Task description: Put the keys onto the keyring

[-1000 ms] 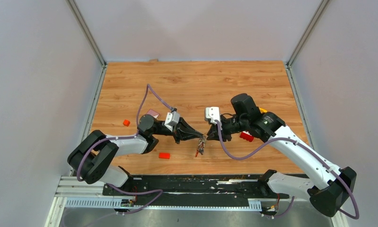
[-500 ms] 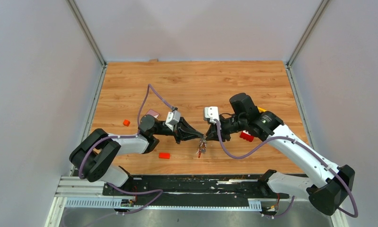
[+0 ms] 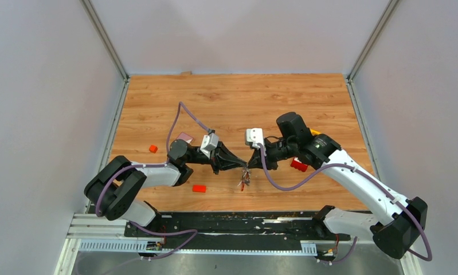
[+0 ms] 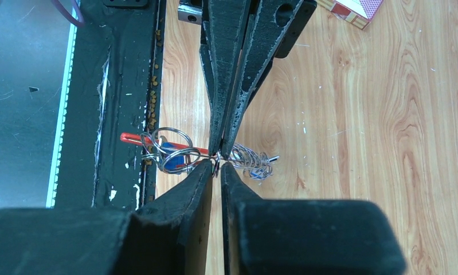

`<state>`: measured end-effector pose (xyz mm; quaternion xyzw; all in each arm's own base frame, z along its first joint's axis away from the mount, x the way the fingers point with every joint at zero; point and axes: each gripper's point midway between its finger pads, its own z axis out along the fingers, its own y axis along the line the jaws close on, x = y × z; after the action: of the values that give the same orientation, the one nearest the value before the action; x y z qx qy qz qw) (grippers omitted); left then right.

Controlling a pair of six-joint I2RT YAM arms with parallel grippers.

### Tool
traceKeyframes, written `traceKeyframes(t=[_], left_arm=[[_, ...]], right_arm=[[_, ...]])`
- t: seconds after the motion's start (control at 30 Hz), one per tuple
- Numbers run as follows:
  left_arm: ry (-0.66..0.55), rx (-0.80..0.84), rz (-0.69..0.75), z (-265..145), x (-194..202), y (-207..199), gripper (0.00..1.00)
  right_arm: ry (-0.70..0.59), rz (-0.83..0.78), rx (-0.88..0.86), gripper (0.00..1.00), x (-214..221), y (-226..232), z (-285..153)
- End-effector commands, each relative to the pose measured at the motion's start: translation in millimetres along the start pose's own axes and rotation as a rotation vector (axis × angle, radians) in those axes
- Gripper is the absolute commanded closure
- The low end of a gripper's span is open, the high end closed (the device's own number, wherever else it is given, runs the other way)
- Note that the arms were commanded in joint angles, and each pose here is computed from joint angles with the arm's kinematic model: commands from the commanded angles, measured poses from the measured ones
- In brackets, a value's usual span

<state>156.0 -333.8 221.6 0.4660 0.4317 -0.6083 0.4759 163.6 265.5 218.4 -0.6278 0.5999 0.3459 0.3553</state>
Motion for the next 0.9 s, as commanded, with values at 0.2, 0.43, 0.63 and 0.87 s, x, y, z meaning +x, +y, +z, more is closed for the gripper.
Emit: traceKeyframes(t=[0.2, 0.43, 0.63, 0.87], left_arm=[[-0.055, 0.010, 0.071, 5, -21, 0, 1.00], [-0.012, -0.011, 0.077, 5, -9, 9, 1.00], [0.086, -0.060, 0.061, 6, 7, 27, 0.83], [0.124, -0.076, 0.091, 4, 11, 31, 0.58]], right_arm=[[-0.023, -0.035, 0.026, 1.00, -8, -7, 0], [0.039, -0.072, 0.094, 1.00, -8, -15, -10], [0.152, -0.096, 0.160, 1.00, -5, -23, -12], [0.254, -0.122, 0.162, 1.00, -7, -25, -6]])
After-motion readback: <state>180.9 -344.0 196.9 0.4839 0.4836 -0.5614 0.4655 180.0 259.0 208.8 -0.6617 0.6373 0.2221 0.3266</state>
